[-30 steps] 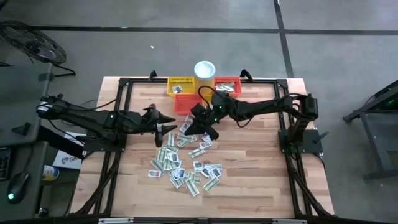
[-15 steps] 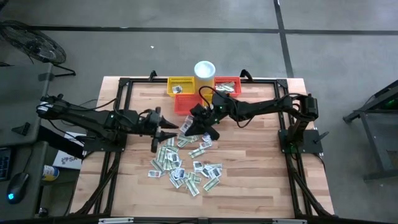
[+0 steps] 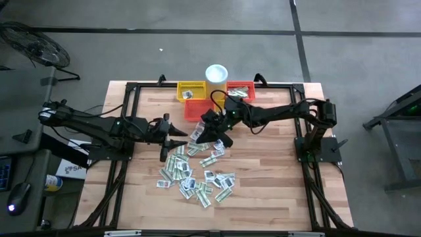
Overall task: Pick & Place First Aid Supplies
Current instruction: Put the orange ointment pack into the bottom orange basket
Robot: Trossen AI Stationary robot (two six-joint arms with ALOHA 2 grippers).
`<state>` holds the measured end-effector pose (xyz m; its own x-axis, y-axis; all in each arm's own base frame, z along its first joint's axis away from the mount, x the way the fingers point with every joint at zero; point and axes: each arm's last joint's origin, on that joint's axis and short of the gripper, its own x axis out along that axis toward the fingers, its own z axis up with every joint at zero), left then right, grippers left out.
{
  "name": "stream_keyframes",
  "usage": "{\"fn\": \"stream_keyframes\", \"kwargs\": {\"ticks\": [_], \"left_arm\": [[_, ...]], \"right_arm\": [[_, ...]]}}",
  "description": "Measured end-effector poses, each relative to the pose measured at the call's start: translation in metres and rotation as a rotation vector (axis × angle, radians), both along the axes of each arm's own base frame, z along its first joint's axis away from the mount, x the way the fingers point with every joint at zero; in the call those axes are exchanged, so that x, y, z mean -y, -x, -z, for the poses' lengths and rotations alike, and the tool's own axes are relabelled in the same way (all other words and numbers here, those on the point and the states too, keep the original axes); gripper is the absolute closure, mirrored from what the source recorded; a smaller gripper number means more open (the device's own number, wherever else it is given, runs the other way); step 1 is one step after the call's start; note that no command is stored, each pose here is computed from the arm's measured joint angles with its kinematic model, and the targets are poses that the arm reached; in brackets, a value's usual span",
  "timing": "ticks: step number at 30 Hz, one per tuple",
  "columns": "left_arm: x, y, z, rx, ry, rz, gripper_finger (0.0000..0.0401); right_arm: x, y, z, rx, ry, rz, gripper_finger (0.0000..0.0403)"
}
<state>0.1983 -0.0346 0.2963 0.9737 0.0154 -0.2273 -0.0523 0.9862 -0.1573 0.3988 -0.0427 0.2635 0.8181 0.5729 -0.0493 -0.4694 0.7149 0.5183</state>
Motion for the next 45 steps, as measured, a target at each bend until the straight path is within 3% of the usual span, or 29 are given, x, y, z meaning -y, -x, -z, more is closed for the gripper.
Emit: {"fn": "stream_keyframes", "kwargs": {"ticks": [12, 18, 22, 32, 39, 45], "left_arm": [[0.0, -0.004, -0.008, 0.097, -0.02, -0.018, 0.0252], [0.002, -0.01, -0.003, 0.069, -0.021, -0.011, 0.0254], [0.002, -0.012, -0.002, 0.071, -0.014, -0.012, 0.028], [0.002, -0.012, -0.005, 0.1, -0.003, 0.0, 0.0393], [0.002, -0.012, -0.005, 0.1, -0.001, -0.002, 0.0399], [0.001, -0.012, -0.005, 0.101, -0.003, -0.045, 0.04]], "right_arm": [[0.003, 0.0, 0.0, 0.004, 0.007, 0.018, 0.0401], [0.003, 0.0, 0.0, 0.006, 0.01, 0.02, 0.0401], [0.003, 0.0, 0.0, 0.006, 0.009, 0.019, 0.0402], [0.003, 0.0, 0.0, 0.004, 0.008, 0.023, 0.0402], [0.004, 0.0, 0.0, -0.001, 0.002, 0.035, 0.0393], [0.01, 0.001, 0.0, -0.019, -0.011, 0.077, 0.0351]]}}
